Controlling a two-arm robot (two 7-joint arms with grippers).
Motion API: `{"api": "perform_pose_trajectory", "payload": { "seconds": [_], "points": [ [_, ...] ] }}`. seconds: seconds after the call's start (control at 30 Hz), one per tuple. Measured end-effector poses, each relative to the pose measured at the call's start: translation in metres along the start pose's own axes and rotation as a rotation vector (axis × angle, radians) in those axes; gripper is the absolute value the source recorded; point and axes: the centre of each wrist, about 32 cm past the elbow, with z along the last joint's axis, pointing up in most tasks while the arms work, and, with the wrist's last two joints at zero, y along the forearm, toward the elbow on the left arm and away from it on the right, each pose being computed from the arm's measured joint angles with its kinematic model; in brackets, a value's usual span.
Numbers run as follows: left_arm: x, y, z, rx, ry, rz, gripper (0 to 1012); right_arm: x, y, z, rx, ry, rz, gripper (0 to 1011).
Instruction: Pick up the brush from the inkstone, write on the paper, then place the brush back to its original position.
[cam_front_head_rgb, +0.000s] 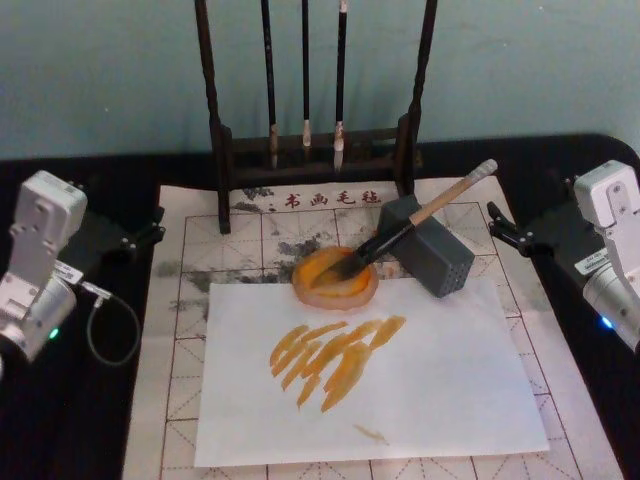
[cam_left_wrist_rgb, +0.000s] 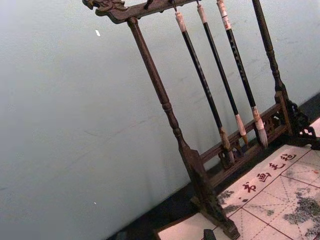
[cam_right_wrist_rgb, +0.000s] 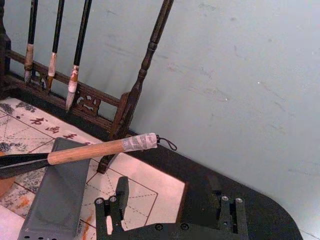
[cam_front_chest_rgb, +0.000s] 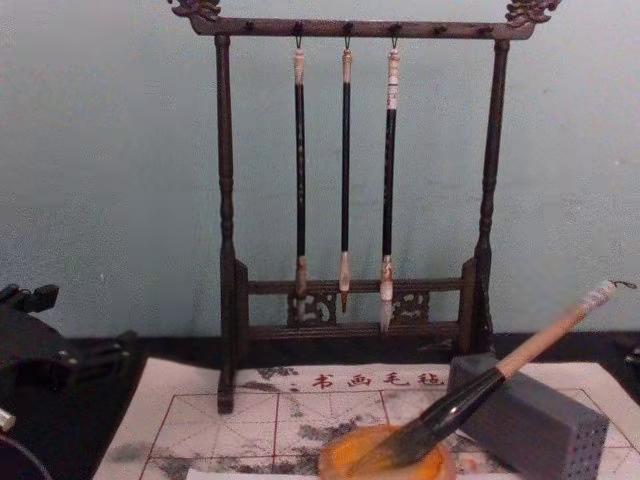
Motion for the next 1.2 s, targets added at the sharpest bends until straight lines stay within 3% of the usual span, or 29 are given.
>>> {"api": "perform_pose_trajectory", "payload": {
  "seconds": [0.33, 0.53, 0.83, 1.2],
  "points": [
    [0.0, 0.0, 0.0, 0.0, 0.0, 0.0, 1001, 0.003, -0.001, 0.0, 0.0, 0.04, 0.005, 1000],
    [0.0, 0.0, 0.0, 0.0, 0.0, 0.0, 1001, 0.007, -0.003, -0.003, 0.005, 0.12, 0.026, 1000],
    [0.0, 0.0, 0.0, 0.0, 0.0, 0.0, 1001, 0.013, -0.009, -0.003, 0.0, 0.317, 0.079, 1000],
    [0.0, 0.0, 0.0, 0.0, 0.0, 0.0, 1001, 0.017, -0.008, -0.002, -0.013, 0.642, 0.183, 1000]
  ]
}}
